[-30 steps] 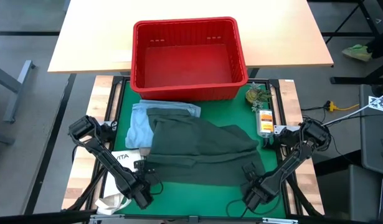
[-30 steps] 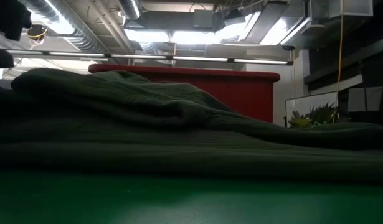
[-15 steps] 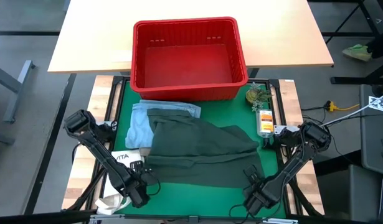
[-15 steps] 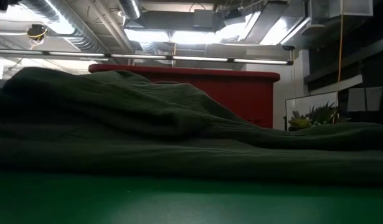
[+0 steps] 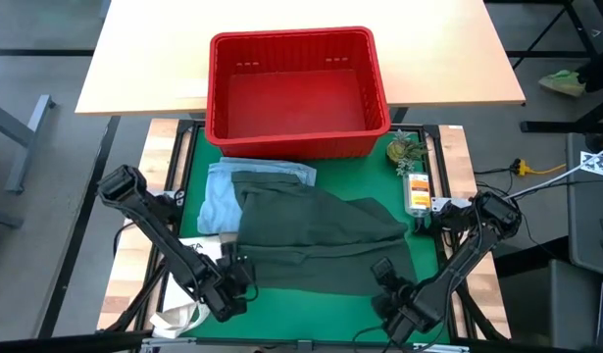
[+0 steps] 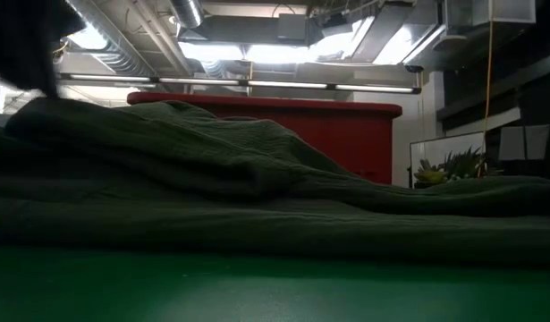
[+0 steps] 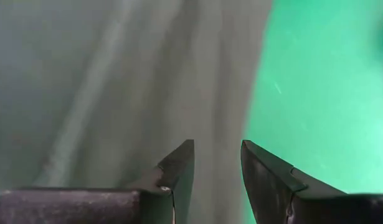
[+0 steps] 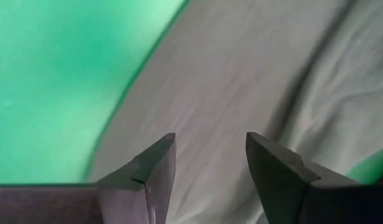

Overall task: Fold Laundry from Bin
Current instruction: Fold the green polo shirt

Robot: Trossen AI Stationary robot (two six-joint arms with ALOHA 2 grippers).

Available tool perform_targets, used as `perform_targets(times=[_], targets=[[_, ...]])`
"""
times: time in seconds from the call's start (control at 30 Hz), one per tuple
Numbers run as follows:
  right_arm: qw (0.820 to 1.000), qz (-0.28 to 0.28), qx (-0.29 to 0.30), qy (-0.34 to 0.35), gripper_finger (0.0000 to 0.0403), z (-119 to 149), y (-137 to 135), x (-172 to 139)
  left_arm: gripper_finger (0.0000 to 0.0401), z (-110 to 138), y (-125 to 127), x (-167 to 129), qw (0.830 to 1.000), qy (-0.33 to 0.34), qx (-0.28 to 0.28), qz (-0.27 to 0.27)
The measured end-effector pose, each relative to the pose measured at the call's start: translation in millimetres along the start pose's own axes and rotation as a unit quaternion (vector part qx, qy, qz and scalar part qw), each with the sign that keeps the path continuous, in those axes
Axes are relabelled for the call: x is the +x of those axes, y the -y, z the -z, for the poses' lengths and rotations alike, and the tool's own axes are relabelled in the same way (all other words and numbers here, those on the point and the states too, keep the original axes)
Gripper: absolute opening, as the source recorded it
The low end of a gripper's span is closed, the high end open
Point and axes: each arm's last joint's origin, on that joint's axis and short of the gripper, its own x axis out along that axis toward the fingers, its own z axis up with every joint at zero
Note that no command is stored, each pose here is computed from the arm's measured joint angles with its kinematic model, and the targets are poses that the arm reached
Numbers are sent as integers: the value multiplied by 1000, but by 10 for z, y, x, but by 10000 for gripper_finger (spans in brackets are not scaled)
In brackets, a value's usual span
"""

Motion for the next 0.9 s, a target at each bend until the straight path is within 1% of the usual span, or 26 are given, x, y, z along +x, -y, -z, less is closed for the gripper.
perform_targets(times=[0.13,0.2,0.27,0.33,0.4,0.53,0.67,0.8,0.9], targets=[[999,39,6,29,195,-41,17,-2,126,-88,-68,44,996,44,56,-45],[996,72,13,57,195,-81,29,-7,126,-135,-95,80,994,51,74,-57],[988,117,13,96,195,-144,44,-20,126,-183,-117,110,993,55,88,-59],[978,162,0,131,195,-232,87,-14,126,-241,-142,137,992,59,92,-58],[970,190,-14,154,195,-334,152,17,126,-279,-159,155,993,64,86,-58],[963,194,-11,189,195,-582,406,160,126,-330,-195,183,993,65,75,-58],[958,187,-25,218,195,-786,719,332,126,-341,-208,189,994,64,73,-59],[953,182,-33,239,195,-917,1013,520,126,-326,-191,179,994,63,75,-55],[951,177,-41,252,195,-989,1173,669,126,-311,-174,169,994,63,78,-52]])
